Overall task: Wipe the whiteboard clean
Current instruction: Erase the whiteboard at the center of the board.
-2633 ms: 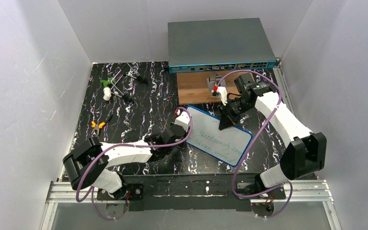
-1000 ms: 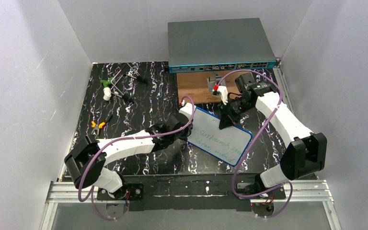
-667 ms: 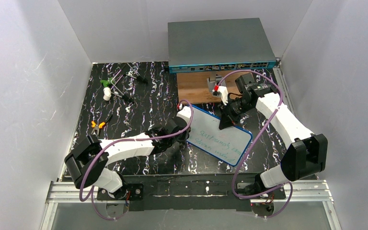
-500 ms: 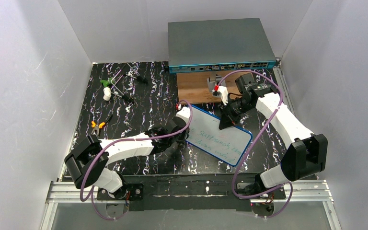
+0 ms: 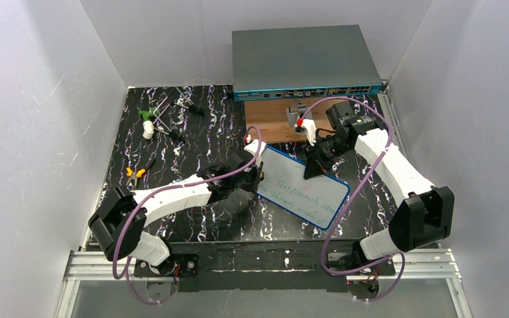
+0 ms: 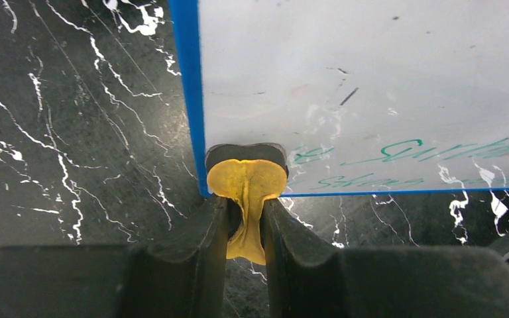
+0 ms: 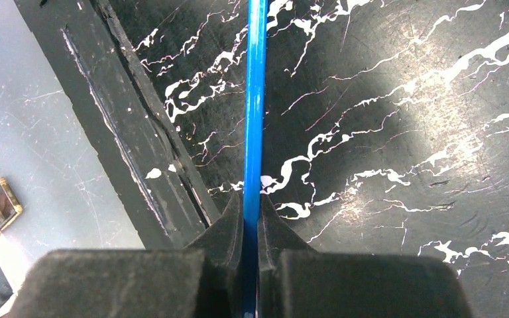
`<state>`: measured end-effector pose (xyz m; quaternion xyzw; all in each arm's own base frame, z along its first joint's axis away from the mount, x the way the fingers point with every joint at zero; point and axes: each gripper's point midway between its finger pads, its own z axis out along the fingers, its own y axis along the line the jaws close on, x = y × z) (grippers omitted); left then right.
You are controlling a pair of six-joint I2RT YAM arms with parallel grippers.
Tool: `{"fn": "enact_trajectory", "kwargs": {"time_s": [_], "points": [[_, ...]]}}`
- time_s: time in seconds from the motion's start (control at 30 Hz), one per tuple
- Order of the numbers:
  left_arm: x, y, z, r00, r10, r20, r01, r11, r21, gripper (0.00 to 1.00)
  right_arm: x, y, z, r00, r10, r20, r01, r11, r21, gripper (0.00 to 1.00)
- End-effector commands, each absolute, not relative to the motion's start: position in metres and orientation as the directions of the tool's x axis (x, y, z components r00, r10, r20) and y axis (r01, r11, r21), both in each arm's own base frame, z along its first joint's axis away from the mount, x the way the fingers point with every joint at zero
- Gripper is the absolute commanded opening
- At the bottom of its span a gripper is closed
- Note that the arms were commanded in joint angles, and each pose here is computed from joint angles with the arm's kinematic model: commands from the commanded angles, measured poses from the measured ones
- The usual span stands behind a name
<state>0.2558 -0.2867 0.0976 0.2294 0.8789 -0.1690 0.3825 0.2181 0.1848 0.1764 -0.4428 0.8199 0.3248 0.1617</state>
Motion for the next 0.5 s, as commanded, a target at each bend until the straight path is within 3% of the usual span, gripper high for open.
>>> {"fn": "enact_trajectory", "kwargs": {"time_s": [0.0, 0.23, 0.47], "points": [[0.241, -0.308, 0.096, -0.604, 0.258, -0.754, 0.575, 0.796, -0.188, 0.00, 0.193, 0.196, 0.186, -0.524, -0.622, -0.582, -0.844, 0.290, 0.451, 0.01], [0.243, -0.259, 0.055, -0.669, 0.289, -0.685, 0.424, 0.905, -0.032, 0.00, 0.193, 0.196, 0.186, -0.523, -0.621, -0.583, -0.845, 0.288, 0.451, 0.01], [0.266, -0.258, 0.092, -0.642, 0.243, -0.727, 0.412, 0.909, -0.060, 0.00, 0.192, 0.195, 0.187, -0.521, -0.621, -0.585, -0.846, 0.289, 0.447, 0.01]]}}
